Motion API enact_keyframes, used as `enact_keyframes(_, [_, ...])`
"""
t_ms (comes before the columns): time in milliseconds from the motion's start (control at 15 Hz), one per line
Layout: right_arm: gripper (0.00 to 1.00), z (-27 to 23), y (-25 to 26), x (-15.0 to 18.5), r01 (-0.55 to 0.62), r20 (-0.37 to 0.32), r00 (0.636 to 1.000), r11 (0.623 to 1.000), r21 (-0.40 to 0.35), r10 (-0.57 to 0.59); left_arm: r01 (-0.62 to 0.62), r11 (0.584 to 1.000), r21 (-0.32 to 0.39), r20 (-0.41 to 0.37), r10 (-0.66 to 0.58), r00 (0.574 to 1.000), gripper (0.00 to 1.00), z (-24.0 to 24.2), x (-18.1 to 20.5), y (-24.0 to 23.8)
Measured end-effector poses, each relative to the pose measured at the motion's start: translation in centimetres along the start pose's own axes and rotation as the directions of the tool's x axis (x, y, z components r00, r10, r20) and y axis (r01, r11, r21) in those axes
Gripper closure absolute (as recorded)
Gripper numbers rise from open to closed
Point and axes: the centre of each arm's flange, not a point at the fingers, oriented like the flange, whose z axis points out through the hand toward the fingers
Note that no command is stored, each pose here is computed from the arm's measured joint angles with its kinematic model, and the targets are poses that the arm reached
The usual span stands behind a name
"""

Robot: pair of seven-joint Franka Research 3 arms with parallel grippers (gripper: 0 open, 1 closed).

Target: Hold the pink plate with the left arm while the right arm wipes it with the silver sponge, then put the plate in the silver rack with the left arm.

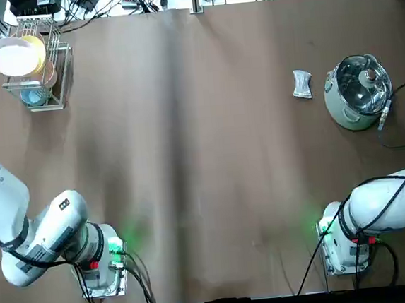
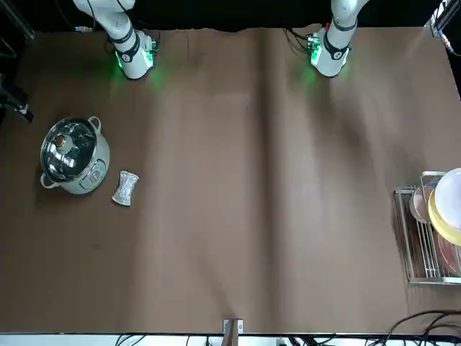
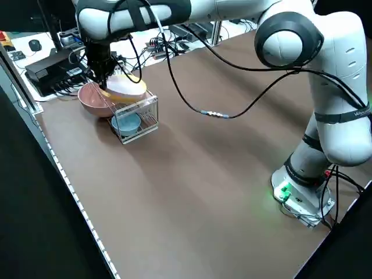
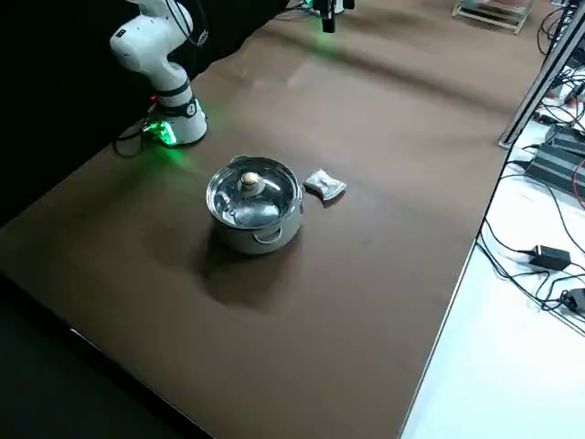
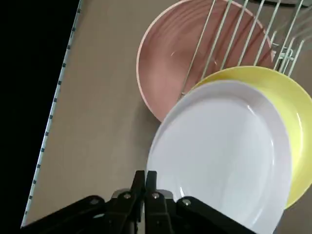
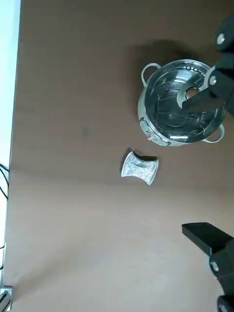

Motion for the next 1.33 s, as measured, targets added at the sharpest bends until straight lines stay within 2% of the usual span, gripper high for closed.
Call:
enact_keyframes(400, [0.00,0.4,0.0,-0.1,-0.001,0.017,1.000,1.000,0.002,0.001,-0.003,1.000,0.001,-0.014,0.003,1.000,0.94,-0.1,0.2,0.2])
enact_keyframes(600, [0.00,0.5,0.0,-0.1,-0.001,0.019,1.000,1.000,0.002,0.001,-0.010,1.000,0.004,-0.033,0.010,0.999,0.88,-0.4,0.6,0.7])
enact_keyframes(733, [0.00,0.5,0.0,-0.1,-0.001,0.022,1.000,1.000,0.003,0.001,-0.014,1.000,0.007,-0.046,0.014,0.999,0.74,-0.5,0.8,0.9])
enact_keyframes(867, [0.00,1.1,-0.1,-0.1,0.002,0.036,0.999,1.000,0.005,-0.002,-0.021,1.000,0.008,-0.058,0.021,0.998,0.66,-0.7,1.0,1.4])
enact_keyframes(1000, [0.00,1.5,-0.3,-0.1,0.004,0.045,0.999,1.000,0.007,-0.004,-0.027,1.000,0.008,-0.067,0.027,0.997,0.63,-0.9,1.2,1.7])
enact_keyframes(1333, [0.00,1.8,-0.2,-0.3,0.003,0.063,0.998,1.000,0.009,-0.003,-0.096,0.995,-0.030,-0.109,0.092,0.990,0.21,-2.1,2.4,5.9])
